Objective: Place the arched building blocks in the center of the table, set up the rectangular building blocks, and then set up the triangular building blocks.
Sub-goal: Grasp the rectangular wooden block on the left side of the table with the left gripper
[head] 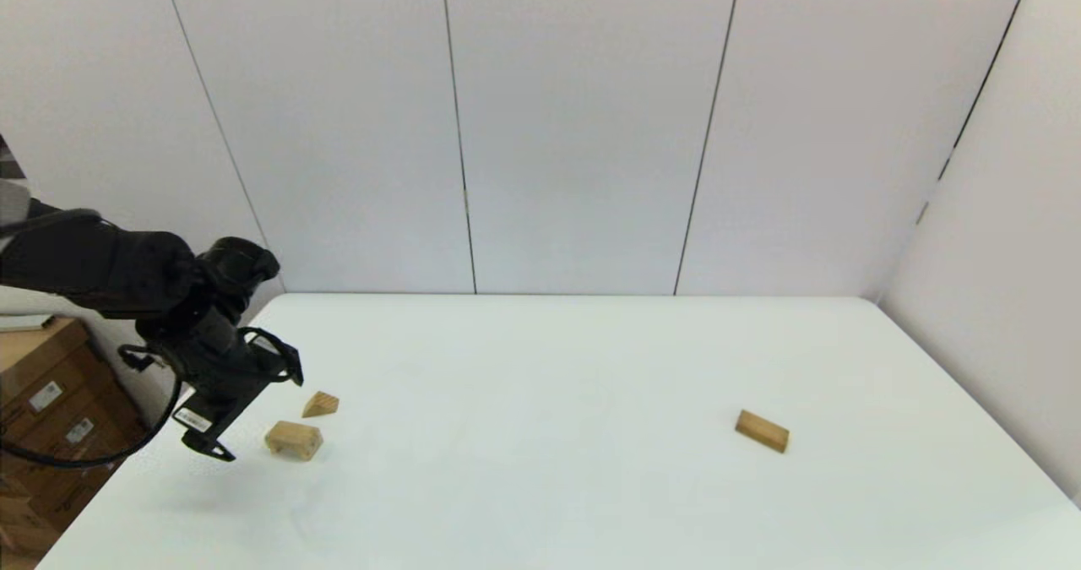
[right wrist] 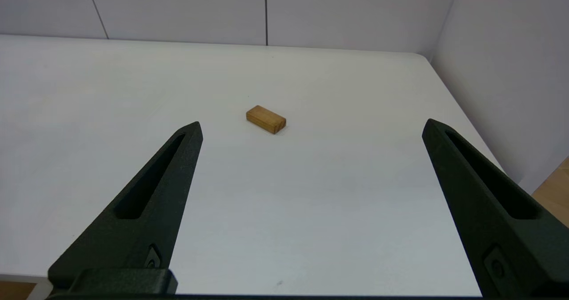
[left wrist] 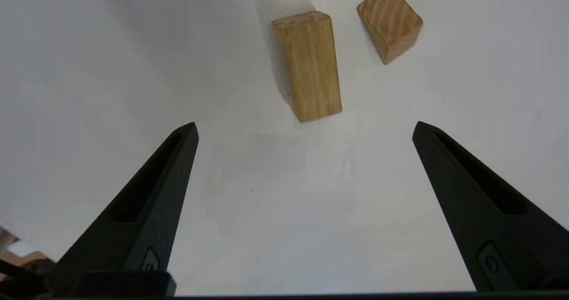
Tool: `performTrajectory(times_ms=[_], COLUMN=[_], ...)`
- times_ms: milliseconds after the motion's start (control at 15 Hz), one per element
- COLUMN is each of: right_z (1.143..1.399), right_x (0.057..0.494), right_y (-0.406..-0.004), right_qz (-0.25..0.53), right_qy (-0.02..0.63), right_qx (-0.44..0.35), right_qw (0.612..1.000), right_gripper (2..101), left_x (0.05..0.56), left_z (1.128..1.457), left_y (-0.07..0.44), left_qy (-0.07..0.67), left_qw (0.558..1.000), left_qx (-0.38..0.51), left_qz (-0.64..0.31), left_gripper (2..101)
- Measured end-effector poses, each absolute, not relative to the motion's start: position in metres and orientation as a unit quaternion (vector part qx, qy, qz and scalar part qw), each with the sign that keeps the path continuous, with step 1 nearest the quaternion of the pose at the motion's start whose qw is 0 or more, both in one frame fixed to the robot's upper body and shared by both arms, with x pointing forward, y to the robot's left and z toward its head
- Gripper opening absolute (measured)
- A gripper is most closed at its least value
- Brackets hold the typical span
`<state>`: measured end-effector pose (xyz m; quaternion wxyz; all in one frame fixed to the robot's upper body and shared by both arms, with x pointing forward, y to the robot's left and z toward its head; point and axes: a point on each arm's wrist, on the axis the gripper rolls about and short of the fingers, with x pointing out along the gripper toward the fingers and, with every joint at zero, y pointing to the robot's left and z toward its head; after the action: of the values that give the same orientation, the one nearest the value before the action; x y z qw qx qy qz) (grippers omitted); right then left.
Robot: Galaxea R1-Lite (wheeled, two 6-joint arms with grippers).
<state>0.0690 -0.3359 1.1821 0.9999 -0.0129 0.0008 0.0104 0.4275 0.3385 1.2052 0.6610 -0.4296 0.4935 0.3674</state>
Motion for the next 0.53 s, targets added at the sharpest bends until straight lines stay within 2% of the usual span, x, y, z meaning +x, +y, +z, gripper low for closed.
performTrajectory(times_ms=[533], right_z=[1.182], right_x=[0.069], right_y=[-0.336], right_qz=[0.01], right_qy=[0.001], right_qx=[-0.013], right_qw=[1.0], right_gripper=[98.0], left_x=[0.45], left_z=[1.171], left_y=[0.336], left_qy=[0.508], left_qw=[0.635], left_qx=[-0.43], left_qz=[0.392], left_gripper=[97.8])
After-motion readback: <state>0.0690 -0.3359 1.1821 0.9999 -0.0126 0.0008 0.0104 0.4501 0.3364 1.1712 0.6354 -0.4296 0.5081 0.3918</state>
